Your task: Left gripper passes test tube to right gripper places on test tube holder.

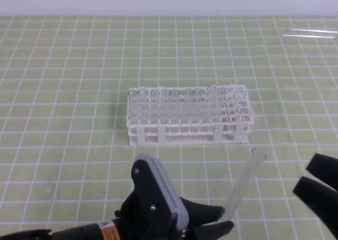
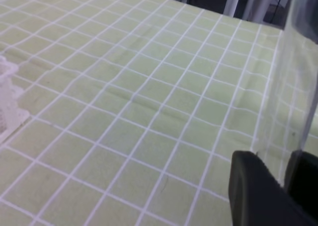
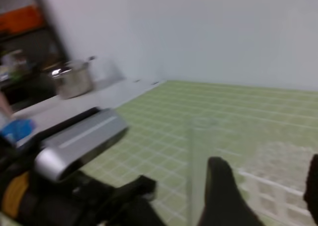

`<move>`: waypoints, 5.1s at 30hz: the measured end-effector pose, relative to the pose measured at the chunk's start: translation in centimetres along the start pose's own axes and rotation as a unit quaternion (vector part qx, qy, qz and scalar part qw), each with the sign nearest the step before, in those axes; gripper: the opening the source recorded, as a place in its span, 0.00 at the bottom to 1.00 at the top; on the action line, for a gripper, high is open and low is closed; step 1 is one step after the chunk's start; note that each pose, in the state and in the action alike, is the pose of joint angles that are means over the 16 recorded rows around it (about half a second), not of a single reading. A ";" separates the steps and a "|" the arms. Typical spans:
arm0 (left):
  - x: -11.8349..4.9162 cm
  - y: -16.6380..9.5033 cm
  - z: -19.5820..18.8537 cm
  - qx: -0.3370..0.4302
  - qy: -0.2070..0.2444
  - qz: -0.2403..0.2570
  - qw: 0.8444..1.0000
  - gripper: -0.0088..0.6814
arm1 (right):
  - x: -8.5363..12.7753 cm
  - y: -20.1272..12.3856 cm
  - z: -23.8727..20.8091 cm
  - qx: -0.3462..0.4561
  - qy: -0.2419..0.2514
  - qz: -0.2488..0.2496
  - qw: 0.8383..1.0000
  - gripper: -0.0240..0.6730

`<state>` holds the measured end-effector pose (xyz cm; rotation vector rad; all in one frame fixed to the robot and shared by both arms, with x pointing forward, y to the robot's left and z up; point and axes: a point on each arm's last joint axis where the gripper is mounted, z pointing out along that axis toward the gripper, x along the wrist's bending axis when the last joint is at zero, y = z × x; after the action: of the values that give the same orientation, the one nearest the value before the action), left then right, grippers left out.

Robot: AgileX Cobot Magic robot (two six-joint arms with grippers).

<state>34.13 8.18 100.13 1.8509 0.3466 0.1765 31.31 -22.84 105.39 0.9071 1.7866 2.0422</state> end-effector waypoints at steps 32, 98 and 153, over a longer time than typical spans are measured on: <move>-0.7 0.5 1.4 -0.075 -0.051 0.022 0.996 0.16 | -0.6 3.5 3.7 0.033 0.136 -0.057 0.989 0.59; -0.6 0.5 2.5 -0.089 -0.055 0.031 0.994 0.18 | -0.6 2.8 3.6 0.072 0.139 -0.075 0.985 0.19; 0.5 3.7 -4.7 -0.045 0.073 0.034 0.996 0.15 | -3.3 3.0 3.9 0.074 -0.009 -0.103 0.992 0.18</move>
<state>33.76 11.55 105.05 1.7650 0.3708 0.3694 36.82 -22.26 107.49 0.7420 1.9539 1.7901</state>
